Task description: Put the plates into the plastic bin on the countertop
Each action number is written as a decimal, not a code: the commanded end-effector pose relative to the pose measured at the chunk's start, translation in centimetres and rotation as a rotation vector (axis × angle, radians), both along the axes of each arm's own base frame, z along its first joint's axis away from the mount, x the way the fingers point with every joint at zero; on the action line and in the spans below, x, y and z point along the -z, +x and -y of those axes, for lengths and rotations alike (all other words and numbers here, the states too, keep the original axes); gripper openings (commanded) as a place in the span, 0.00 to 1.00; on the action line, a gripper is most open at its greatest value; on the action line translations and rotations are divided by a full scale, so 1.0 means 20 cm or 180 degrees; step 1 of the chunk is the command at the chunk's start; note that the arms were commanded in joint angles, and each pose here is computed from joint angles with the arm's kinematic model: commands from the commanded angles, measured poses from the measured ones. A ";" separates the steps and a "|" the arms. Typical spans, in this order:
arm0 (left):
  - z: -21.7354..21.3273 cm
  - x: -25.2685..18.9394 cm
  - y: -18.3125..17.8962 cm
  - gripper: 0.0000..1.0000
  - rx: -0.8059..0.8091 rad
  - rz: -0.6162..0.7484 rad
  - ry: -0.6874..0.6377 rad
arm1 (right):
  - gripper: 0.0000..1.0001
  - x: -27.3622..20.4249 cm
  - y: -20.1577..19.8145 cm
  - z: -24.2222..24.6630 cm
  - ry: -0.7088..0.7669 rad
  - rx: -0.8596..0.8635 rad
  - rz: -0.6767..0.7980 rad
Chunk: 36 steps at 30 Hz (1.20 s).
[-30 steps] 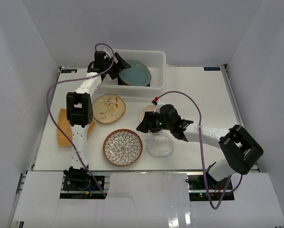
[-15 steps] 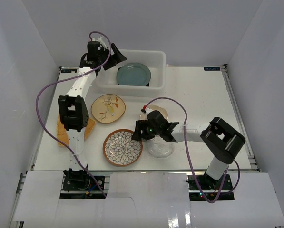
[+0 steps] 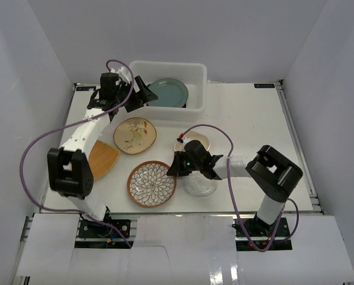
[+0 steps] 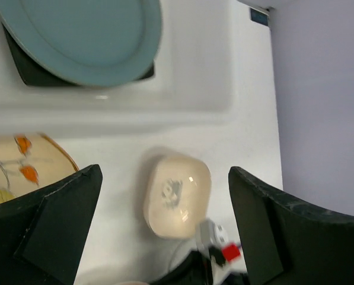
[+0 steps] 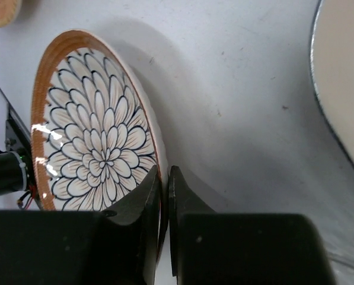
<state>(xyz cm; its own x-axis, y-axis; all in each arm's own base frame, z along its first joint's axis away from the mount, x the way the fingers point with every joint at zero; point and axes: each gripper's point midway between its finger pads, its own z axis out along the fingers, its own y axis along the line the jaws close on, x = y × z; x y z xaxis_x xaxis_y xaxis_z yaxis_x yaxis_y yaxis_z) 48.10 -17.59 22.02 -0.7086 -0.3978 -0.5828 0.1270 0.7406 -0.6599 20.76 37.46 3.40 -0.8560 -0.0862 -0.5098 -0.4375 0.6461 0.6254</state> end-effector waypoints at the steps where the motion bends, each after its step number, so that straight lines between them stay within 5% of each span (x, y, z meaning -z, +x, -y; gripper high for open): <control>1: -0.01 -0.38 -0.27 0.98 0.0060 0.0670 -0.0150 | 0.08 -0.17 0.04 -0.01 0.0304 0.0143 0.0189; 3: -0.06 -0.28 -0.37 0.98 -0.0049 0.0625 -0.0016 | 0.08 -0.30 0.03 0.01 0.0471 0.0143 0.0296; 11: -0.25 -0.50 -0.82 0.98 -0.0579 0.1542 -0.0054 | 0.08 -0.94 0.15 0.23 0.1342 0.0464 0.0743; 22: -0.15 -0.18 -1.04 0.98 -0.0336 0.1213 0.0111 | 0.08 -1.59 0.88 0.52 0.1349 0.1424 0.1757; 28: -0.09 -0.06 -1.10 0.98 -0.0348 0.0983 0.0053 | 0.08 -1.53 1.38 0.49 0.0981 0.1813 0.1903; 36: -0.17 0.31 -1.10 0.98 -0.1076 0.0168 -0.0062 | 0.08 -1.34 1.88 0.34 0.0734 0.1881 0.1835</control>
